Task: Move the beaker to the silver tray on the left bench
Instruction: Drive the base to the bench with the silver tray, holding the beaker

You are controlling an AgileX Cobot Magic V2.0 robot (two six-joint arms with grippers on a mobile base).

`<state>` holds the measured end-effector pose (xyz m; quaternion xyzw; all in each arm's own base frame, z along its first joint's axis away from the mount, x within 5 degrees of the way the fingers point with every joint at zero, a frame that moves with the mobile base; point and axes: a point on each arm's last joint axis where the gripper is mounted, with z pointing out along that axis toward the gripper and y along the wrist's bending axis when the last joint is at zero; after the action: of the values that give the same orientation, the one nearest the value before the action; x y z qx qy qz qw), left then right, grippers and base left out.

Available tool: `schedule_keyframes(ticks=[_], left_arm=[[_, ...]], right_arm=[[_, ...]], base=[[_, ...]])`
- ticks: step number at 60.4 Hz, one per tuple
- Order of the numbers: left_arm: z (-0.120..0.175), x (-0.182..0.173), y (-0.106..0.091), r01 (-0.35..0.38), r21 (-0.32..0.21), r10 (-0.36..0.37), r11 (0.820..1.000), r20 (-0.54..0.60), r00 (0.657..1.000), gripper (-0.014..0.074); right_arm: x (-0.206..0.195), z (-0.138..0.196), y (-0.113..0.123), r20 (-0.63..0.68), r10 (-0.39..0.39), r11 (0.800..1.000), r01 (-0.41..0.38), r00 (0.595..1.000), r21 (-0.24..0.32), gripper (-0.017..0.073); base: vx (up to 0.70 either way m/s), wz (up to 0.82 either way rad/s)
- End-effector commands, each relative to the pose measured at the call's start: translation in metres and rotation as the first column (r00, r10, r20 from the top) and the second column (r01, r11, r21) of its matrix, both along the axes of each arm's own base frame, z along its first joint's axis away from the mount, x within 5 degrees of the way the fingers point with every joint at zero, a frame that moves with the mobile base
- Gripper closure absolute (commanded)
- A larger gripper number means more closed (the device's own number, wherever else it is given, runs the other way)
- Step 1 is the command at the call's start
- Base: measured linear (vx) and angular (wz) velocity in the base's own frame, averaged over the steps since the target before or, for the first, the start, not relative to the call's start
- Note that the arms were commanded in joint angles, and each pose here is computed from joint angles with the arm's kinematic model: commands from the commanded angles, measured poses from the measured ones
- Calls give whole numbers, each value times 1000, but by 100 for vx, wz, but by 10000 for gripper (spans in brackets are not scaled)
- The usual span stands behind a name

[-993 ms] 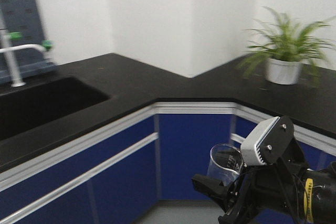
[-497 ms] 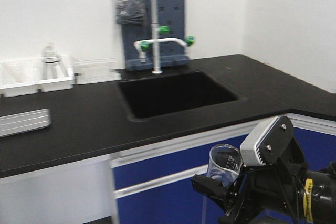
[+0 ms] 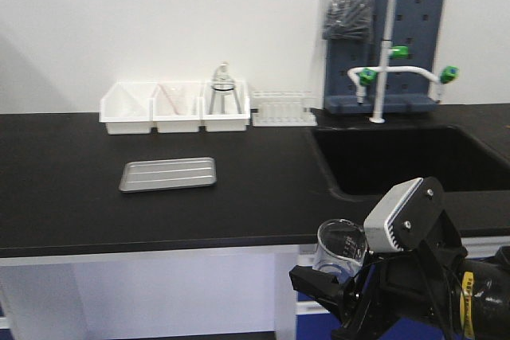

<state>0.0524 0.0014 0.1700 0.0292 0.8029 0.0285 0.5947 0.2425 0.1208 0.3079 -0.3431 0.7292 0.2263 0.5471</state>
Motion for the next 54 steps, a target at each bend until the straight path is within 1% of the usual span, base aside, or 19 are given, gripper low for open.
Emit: schedule_keyframes(ticks=[1,28,54], left_arm=[[1,2,-1,10,-5,-9,1000,69,998,592],[1,2,-1,10,-5,-9,1000,69,998,592],[1,2,-1,10,-5,-9,1000,69,998,592]], right_arm=[[-2,18,0,42,-6,999,4,999,52,571],[-2,18,0,42,-6,999,4,999,52,571],[-2,18,0,42,-6,999,4,999,52,571]], base=[[14,39],[19,28],[31,5]])
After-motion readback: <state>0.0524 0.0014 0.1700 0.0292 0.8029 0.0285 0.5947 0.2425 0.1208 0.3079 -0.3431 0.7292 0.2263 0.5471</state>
